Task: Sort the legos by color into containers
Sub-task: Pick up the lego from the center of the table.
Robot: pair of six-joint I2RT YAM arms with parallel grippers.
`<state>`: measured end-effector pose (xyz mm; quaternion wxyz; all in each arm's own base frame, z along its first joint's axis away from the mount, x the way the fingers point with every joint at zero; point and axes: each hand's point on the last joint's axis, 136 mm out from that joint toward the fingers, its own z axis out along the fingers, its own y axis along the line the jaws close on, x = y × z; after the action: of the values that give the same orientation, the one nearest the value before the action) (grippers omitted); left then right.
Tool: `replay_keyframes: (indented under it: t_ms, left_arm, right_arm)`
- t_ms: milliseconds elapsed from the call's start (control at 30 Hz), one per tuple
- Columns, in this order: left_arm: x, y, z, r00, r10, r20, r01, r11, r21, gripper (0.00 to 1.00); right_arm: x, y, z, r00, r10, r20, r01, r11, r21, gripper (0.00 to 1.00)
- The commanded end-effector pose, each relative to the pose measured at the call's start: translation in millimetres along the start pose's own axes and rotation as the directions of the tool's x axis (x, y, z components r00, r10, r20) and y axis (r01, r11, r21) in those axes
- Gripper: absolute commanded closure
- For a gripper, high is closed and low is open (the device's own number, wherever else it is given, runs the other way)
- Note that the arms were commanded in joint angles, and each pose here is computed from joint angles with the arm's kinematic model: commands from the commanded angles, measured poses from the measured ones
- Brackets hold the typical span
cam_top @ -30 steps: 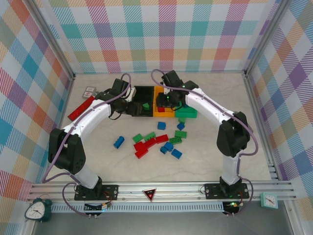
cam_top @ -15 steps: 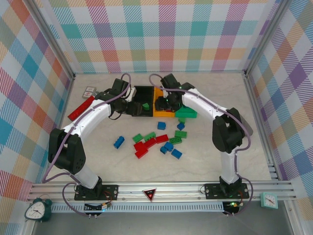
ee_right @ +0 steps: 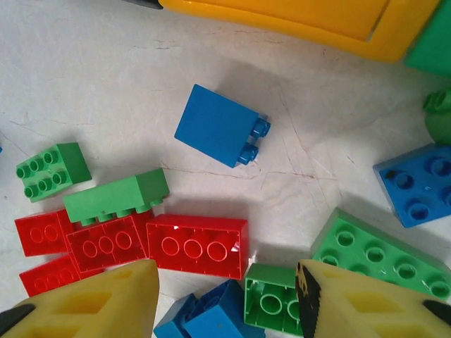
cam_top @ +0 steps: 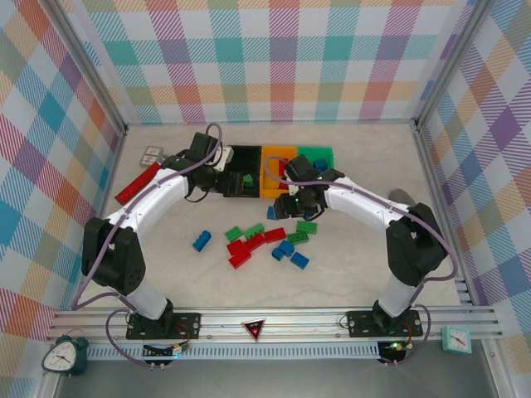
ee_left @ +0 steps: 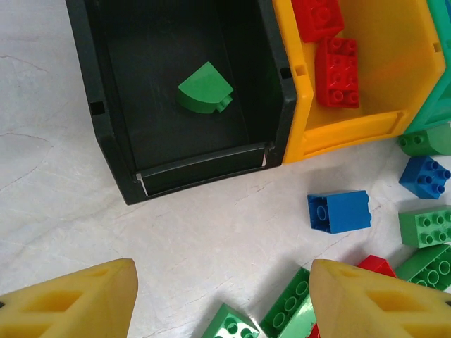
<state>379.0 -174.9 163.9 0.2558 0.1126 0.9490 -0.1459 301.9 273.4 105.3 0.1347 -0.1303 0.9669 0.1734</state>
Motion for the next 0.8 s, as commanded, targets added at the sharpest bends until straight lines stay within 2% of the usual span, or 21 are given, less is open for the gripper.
replay_keyframes:
  t_ms: [0,200,467,767]
  left_arm:
    - [-1.2,-2.9,0.8,1.0,0.008,0.0,-0.008,1.0,-0.001,0.34]
    - [-2.0,-1.6,-2.8,1.0,0.014,0.01,-0.014,1.0,-0.011,0.34]
    - [-3.6,-4.1,-4.0,1.0,0.011,0.016,-0.011,1.0,0.003,0.34]
    - [-7.2,-9.1,-11.9,0.998,0.008,0.054,-0.01,1.0,0.028,0.34]
  right_arm:
    - [-12.2,19.6,14.7,1.0,-0.019,-0.005,0.018,0.999,-0.029,0.45]
    - [-33.2,17.7,42.2,1.0,-0.021,-0.017,0.022,0.999,0.031,0.44]
    - [-31.2,-8.3,58.4,0.997,-0.029,-0.066,0.042,0.981,0.191,0.43]
    - [-25.9,-2.5,76.8,0.994,-0.03,-0.108,0.047,0.985,0.163,0.42]
